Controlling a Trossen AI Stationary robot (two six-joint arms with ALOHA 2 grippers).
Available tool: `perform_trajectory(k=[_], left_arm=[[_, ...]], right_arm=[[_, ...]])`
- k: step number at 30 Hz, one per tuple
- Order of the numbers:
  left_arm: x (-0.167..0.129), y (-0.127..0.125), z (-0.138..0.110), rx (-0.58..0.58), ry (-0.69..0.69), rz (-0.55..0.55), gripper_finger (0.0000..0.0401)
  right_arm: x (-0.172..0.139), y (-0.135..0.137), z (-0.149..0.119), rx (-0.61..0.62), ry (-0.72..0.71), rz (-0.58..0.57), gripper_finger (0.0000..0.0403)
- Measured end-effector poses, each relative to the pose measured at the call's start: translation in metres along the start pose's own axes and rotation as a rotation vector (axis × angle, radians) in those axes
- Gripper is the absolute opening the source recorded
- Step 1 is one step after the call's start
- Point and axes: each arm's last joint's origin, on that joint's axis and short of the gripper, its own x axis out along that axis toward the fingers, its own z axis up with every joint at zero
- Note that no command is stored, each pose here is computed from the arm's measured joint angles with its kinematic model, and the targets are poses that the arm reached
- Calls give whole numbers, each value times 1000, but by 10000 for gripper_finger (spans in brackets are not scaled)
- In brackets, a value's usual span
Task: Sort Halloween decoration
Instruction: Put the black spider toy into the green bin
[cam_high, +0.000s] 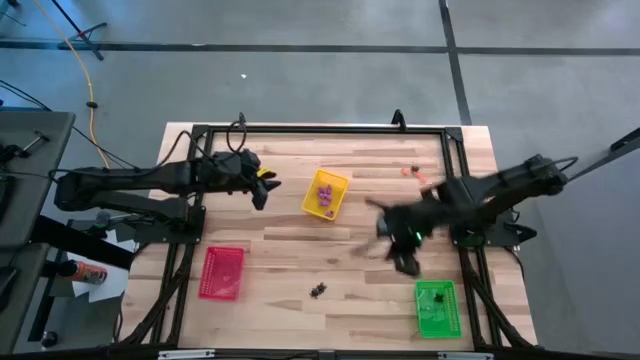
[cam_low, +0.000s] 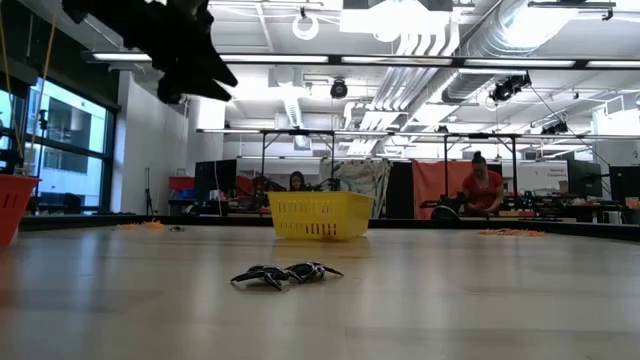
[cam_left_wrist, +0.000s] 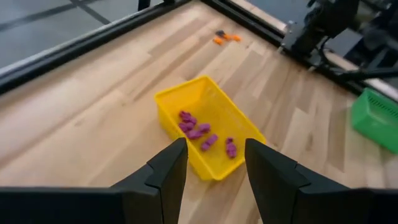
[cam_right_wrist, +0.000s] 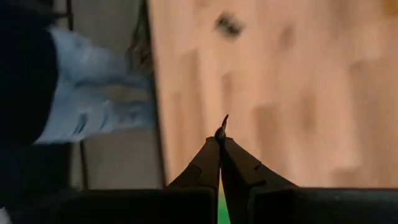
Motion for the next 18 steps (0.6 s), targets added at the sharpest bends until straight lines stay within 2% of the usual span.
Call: perform_trajectory(k=[5, 9, 13, 18], left_arm=[[8, 3, -9, -57, -27, -17, 152], [8, 3, -9, -50, -31, -17, 150], [8, 3, -8, -30, -33, -18, 150], [8, 3, -8, -27, -34, -18, 152]], right_arm=[[14, 40, -38, 146, 116, 20, 0], [36, 52, -75, 291, 260, 18, 0], [75, 50, -104, 383, 366, 75, 0], [111, 27, -127, 532, 377, 20, 0]])
